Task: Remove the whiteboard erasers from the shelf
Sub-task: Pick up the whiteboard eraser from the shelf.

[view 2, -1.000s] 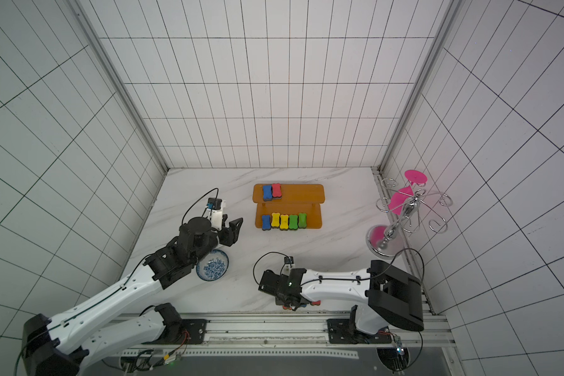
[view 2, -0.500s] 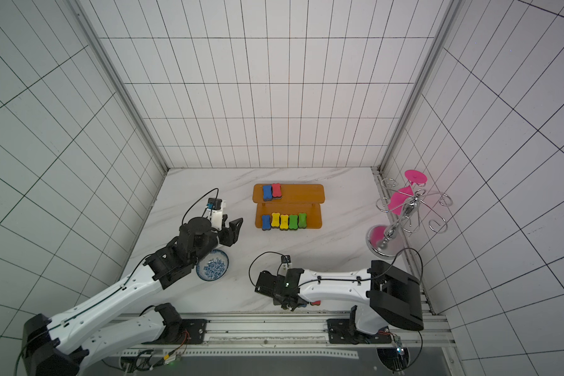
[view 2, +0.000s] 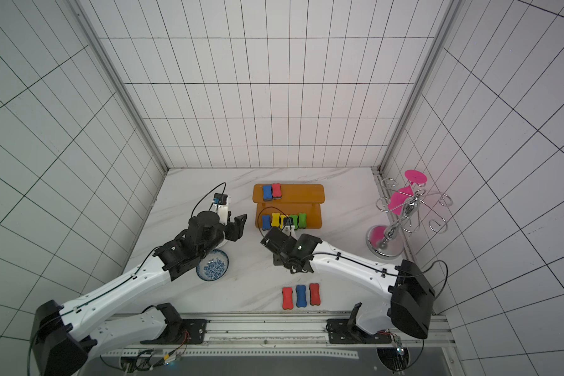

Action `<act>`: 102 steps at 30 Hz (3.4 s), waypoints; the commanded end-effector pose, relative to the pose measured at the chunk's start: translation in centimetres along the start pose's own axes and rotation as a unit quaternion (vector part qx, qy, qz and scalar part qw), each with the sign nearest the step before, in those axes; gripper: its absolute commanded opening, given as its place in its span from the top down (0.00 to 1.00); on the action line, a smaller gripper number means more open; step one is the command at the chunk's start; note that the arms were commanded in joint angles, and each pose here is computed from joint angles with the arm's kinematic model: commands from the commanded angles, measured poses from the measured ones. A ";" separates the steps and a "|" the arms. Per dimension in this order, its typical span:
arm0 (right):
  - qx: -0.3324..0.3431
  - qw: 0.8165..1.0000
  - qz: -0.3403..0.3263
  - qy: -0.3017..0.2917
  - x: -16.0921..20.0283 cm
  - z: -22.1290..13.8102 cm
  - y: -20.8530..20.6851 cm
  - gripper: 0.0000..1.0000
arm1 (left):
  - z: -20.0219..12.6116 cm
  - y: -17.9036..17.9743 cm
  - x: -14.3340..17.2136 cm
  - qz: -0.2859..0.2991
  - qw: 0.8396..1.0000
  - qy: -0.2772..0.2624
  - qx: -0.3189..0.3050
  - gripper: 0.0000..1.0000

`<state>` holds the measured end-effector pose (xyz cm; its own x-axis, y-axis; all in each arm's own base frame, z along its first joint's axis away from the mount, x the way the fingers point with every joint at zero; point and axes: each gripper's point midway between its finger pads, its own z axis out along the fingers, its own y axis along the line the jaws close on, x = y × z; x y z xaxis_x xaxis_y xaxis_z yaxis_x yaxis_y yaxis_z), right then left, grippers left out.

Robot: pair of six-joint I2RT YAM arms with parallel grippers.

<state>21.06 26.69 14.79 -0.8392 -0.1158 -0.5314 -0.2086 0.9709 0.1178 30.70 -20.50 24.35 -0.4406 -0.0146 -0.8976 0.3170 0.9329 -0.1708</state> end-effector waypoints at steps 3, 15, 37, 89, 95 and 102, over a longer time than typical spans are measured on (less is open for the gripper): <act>-0.015 0.997 -0.048 -0.057 -8.9 0.1 -0.5 0.53 | 1.7 0.6 -2.6 -0.039 0.999 -0.009 -0.025 0.29; -0.055 0.993 -0.053 -0.095 -22.6 4.1 -0.8 0.48 | 4.6 0.5 -2.0 -0.033 0.999 0.025 -0.018 0.30; -0.071 0.994 -0.070 -0.048 -23.8 8.8 0.8 0.41 | 4.7 2.4 -1.2 -0.046 0.998 0.015 -0.042 0.28; 0.015 0.998 -0.056 -0.016 -21.8 10.5 -0.9 0.62 | 3.6 2.9 -1.8 -0.060 0.997 -0.001 -0.040 0.28; 0.024 0.998 -0.022 -0.046 -22.9 8.0 -1.3 0.70 | 2.8 2.8 -1.9 -0.068 0.997 0.001 -0.033 0.28; 0.022 0.997 0.002 -0.075 -21.7 3.7 -0.7 0.70 | 1.3 2.5 -1.6 -0.072 0.997 0.016 -0.019 0.29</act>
<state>43.28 29.85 19.86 -0.7831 -0.1364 -0.6068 -0.2162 0.9745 0.0600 34.10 -18.86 24.87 -0.4867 -0.1377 -0.8626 0.2077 0.9409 -0.2674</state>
